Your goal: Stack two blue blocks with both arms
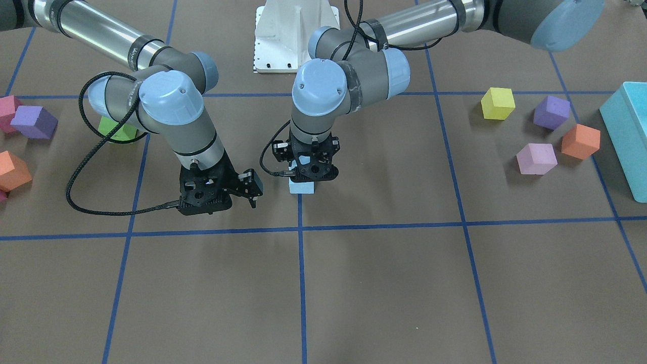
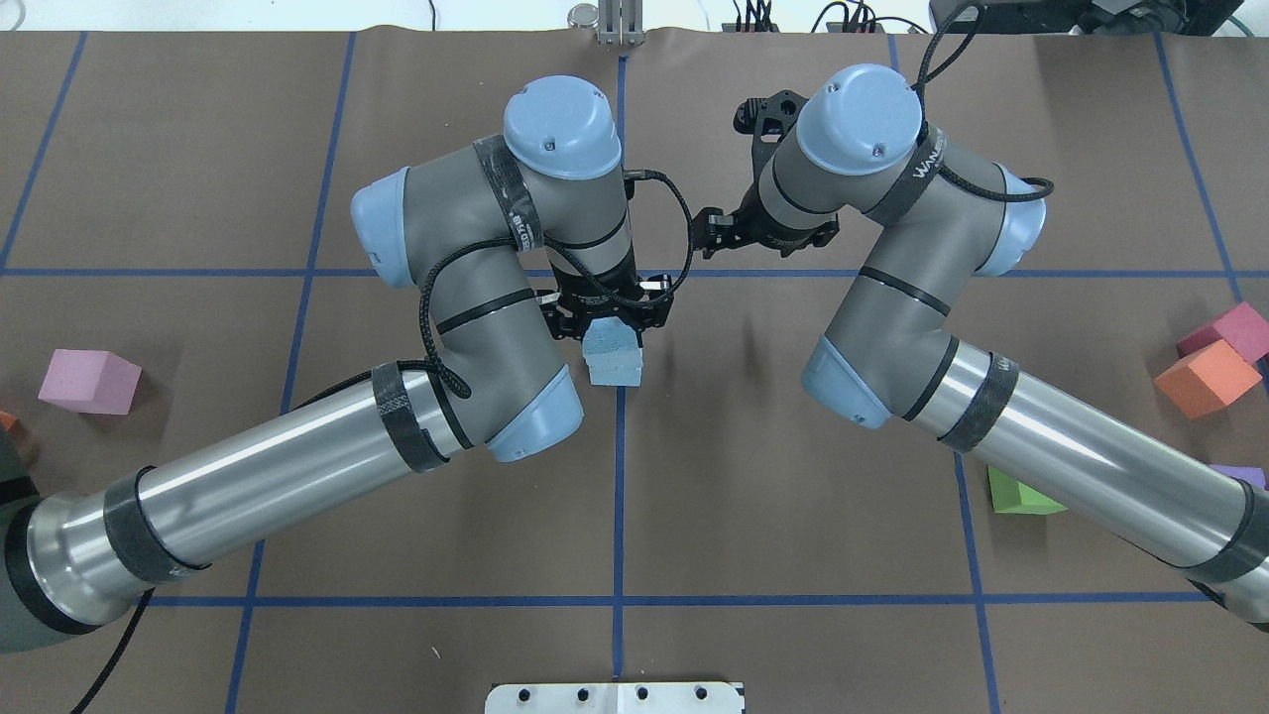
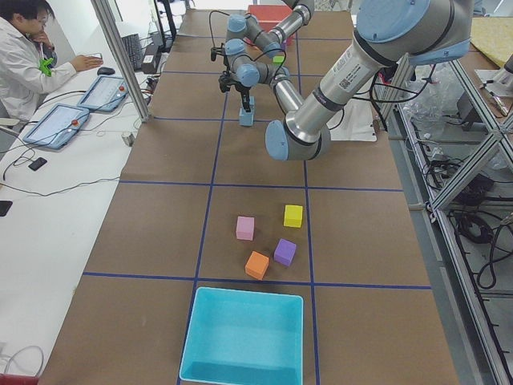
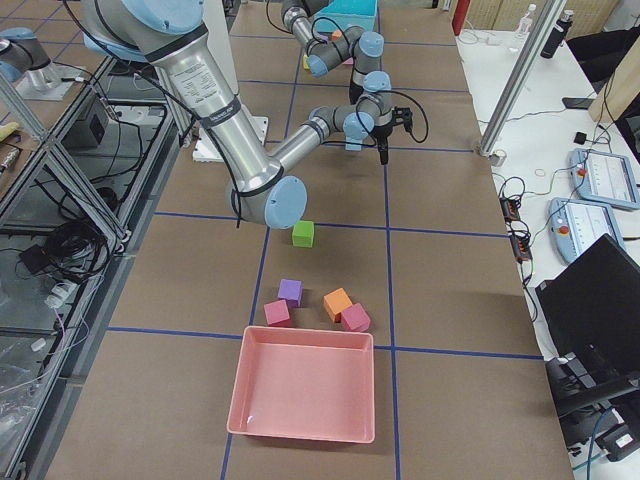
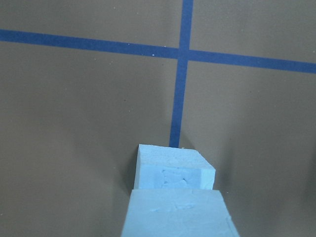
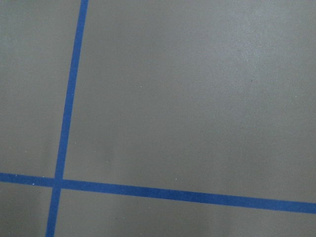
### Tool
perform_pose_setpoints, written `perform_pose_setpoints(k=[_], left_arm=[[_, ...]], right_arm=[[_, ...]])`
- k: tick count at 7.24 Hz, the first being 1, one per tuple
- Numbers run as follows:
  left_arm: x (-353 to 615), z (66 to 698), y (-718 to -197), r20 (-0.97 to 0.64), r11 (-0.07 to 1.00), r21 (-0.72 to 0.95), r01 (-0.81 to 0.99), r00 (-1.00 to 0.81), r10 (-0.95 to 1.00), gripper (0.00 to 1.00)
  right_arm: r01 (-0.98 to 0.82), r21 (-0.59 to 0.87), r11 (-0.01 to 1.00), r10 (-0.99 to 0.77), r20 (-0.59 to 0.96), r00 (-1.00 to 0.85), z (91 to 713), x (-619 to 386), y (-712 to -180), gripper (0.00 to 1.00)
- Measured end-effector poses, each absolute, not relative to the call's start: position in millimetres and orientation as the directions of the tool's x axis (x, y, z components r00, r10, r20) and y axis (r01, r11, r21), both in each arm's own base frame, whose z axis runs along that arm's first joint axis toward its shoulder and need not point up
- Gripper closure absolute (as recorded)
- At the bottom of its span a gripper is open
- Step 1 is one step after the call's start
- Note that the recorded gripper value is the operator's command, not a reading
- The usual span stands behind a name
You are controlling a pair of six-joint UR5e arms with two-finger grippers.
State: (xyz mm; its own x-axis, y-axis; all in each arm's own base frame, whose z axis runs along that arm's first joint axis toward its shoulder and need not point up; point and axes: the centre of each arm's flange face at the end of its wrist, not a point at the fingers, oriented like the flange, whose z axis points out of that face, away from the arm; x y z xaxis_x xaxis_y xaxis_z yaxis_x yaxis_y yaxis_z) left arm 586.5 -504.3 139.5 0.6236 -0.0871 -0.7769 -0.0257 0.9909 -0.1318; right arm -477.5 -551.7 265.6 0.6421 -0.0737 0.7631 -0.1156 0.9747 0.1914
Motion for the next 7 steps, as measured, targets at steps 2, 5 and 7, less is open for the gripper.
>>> perform_pose_setpoints(k=[2, 5, 7], left_arm=[[586.2, 139.6, -506.9, -0.777, 0.993, -0.114, -0.015, 0.624, -0.08, 0.46], [584.7, 140.2, -509.3, -0.78, 0.996, -0.087, -0.009, 0.623, -0.062, 0.01], [582.9, 141.1, -511.4, -0.775, 0.998, -0.064, 0.014, 0.629, -0.058, 0.01]], right_arm=[[-0.115, 0.189, 0.975, -0.072, 0.761, 0.645, 267.0, -477.4, -551.7, 0.0], [-0.115, 0.188, 0.976, -0.069, 0.756, 0.651, 271.7, -477.8, -551.3, 0.0], [-0.117, 0.194, 0.974, -0.072, 0.754, 0.653, 272.9, -475.9, -552.4, 0.0]])
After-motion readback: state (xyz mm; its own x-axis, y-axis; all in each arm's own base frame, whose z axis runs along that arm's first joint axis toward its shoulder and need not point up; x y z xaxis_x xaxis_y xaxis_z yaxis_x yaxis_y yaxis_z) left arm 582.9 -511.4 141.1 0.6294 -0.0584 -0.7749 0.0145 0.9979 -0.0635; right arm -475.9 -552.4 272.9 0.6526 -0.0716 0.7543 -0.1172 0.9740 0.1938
